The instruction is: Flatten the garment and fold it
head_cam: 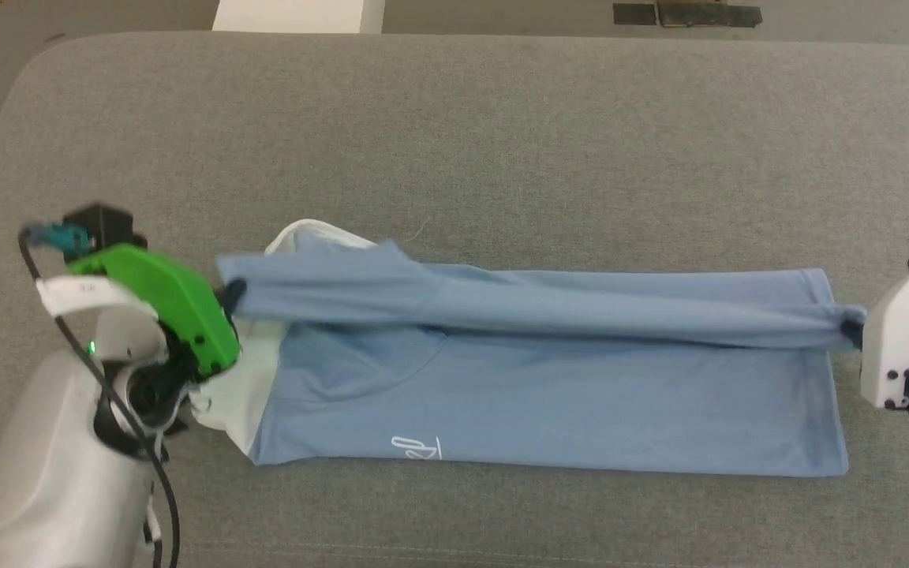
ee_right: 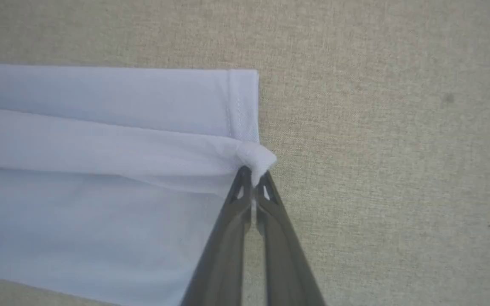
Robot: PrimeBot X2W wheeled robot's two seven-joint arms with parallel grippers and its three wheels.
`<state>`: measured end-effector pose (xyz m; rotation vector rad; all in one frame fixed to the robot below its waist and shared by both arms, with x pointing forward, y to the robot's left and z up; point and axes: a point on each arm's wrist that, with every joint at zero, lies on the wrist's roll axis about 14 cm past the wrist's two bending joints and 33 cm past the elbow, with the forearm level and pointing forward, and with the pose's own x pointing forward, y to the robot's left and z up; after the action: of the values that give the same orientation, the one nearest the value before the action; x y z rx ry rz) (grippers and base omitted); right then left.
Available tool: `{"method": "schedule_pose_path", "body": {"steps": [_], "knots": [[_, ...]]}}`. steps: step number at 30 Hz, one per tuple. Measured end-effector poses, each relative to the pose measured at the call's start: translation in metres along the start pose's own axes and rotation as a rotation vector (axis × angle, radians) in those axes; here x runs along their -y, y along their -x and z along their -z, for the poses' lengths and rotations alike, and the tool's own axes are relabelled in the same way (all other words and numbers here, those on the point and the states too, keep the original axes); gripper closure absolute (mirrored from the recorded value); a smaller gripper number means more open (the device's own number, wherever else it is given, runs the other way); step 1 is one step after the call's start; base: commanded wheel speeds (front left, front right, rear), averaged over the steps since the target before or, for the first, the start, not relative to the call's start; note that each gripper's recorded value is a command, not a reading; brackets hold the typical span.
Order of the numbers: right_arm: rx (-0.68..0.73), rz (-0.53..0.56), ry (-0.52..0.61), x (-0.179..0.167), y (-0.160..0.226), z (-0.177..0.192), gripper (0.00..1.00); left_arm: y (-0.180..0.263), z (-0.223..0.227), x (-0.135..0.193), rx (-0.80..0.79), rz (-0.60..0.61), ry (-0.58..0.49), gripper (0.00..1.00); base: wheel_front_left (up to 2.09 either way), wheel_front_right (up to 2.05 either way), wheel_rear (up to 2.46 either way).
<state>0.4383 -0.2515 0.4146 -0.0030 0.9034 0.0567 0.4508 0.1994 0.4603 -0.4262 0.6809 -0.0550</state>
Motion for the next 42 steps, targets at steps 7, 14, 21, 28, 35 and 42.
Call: {"method": "schedule_pose_path", "body": {"steps": [7, 14, 21, 28, 35, 42], "knots": [[-0.076, -0.018, -0.028, -0.007, -0.009, 0.036, 1.0, -0.001, 0.07, -0.037, -0.16, -0.108, 0.111, 1.0, 0.0, 0.0, 0.0], [-0.084, -0.027, -0.031, -0.012, -0.014, 0.043, 0.55, -0.005, 0.088, -0.045, -0.193, -0.145, 0.148, 0.0, 0.0, 0.0, 0.0], [-0.03, -0.038, -0.032, -0.016, -0.001, 0.031, 0.0, 0.002, 0.069, -0.051, -0.144, -0.163, 0.114, 0.0, 0.0, 0.0, 0.0], [0.089, -0.029, -0.039, -0.001, 0.037, -0.003, 0.0, 0.026, 0.004, -0.036, 0.057, -0.121, 0.047, 0.0, 0.0, 0.0, 0.0], [0.157, 0.014, -0.099, 0.021, 0.058, -0.018, 0.0, 0.075, -0.107, 0.013, 0.676, 0.038, -0.155, 0.0, 0.0, 0.0, 0.0], [0.079, -0.013, -0.134, 0.01, 0.036, 0.008, 0.0, 0.082, -0.106, 0.022, 0.895, 0.085, -0.314, 0.0, 0.0, 0.0, 0.0]]}}
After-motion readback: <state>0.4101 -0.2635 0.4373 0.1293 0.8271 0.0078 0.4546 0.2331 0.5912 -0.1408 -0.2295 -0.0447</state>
